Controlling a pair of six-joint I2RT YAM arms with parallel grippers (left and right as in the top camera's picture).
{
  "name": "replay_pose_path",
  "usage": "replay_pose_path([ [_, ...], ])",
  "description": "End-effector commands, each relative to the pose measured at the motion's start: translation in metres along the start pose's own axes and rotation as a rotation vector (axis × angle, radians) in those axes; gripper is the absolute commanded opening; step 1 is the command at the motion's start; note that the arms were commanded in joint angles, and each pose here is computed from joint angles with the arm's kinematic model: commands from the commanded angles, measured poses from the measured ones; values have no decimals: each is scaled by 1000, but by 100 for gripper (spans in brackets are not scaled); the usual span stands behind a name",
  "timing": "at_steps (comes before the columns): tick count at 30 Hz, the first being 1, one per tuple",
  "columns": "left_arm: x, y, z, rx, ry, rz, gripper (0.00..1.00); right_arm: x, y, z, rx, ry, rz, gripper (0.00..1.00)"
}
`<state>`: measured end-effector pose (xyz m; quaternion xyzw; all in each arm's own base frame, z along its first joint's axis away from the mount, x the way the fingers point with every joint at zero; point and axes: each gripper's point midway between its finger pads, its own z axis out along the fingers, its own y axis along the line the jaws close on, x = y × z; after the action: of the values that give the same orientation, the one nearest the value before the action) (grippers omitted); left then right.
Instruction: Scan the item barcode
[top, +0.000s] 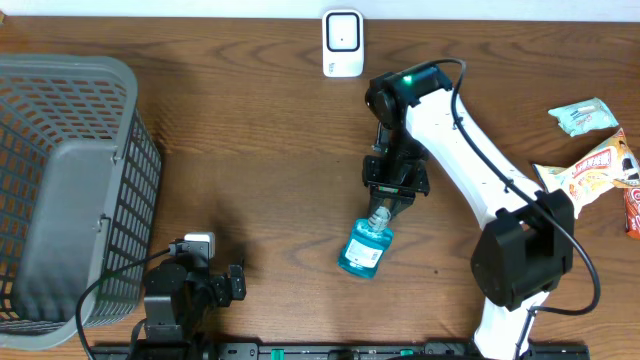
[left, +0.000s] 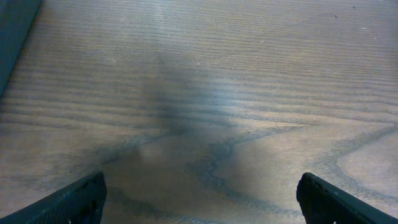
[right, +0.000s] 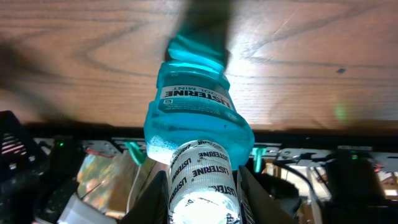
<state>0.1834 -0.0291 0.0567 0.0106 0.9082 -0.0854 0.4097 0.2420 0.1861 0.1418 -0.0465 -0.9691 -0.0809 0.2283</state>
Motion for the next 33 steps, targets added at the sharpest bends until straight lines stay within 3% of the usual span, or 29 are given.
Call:
replay_pose_path([
  [1, 5, 0, 1, 1, 15, 8, 98, 0, -3, -30, -20, -122, -11, 18],
  [25, 5, 0, 1, 1, 15, 8, 98, -6, -14, -45, 39, -229, -23, 32],
  [33, 5, 0, 1, 1, 16, 8, 98, -20, -15, -49, 56, -293, -32, 46],
])
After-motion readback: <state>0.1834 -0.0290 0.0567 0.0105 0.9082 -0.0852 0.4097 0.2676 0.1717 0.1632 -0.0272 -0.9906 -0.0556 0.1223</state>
